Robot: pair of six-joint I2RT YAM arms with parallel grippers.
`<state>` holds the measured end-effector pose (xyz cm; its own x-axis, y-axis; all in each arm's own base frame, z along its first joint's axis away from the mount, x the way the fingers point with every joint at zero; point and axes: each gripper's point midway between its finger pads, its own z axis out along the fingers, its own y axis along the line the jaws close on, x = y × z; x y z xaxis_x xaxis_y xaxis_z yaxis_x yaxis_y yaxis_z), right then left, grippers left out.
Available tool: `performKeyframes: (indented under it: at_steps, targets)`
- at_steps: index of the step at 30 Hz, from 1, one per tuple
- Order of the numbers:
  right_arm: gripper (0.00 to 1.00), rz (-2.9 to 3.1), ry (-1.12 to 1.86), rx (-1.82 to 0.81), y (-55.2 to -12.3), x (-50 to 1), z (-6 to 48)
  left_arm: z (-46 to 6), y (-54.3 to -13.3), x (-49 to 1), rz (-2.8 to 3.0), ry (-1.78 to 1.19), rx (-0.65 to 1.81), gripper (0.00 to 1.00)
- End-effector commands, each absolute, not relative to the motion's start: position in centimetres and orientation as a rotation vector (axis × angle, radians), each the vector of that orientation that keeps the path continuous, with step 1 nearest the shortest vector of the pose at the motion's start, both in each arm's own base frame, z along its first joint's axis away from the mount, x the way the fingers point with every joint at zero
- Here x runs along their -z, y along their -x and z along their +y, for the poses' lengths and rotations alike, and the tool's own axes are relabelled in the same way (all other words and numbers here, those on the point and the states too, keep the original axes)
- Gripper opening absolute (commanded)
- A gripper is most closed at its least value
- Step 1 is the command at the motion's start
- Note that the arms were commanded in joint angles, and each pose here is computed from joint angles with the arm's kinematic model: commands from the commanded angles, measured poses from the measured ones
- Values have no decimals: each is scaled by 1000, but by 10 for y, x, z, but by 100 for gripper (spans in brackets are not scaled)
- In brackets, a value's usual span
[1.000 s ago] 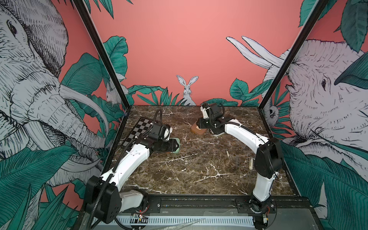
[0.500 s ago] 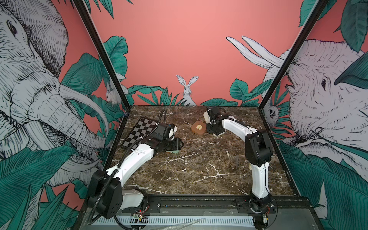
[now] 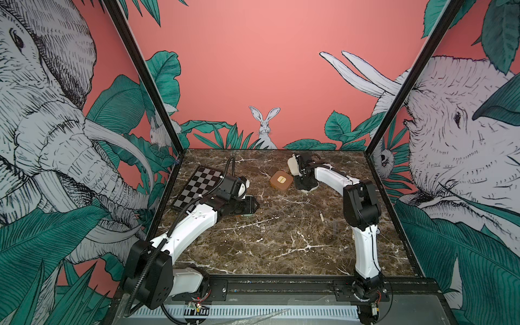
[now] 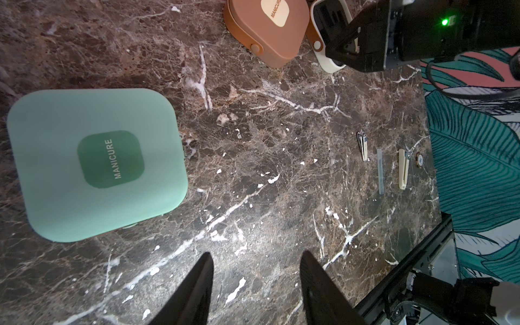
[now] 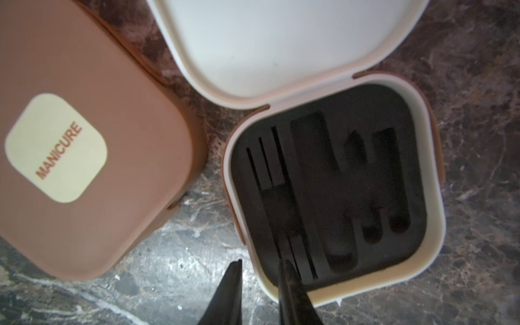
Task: Organize nail clipper sets
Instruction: Pick up the storage box at the center of the board.
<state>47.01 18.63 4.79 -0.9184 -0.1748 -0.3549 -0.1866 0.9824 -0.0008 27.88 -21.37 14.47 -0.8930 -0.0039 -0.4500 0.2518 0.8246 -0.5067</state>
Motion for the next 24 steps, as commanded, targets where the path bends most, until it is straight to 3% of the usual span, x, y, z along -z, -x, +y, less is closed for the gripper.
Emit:
performKeyframes:
  at_steps: [1, 13, 19, 24]
  targets:
    - [23, 2781, 280, -40, -475, -43, 186, -215, -277, -141, 2574, -175, 807, 52]
    - [12, 2824, 272, -57, -476, -28, 187, -215, -275, -139, 2577, -174, 807, 52]
    - [21, 2822, 253, -102, -472, -28, 190, -214, -273, -138, 2576, -173, 810, 52]
    - [18, 2835, 253, -92, -471, -23, 189, -213, -272, -139, 2576, -176, 805, 52]
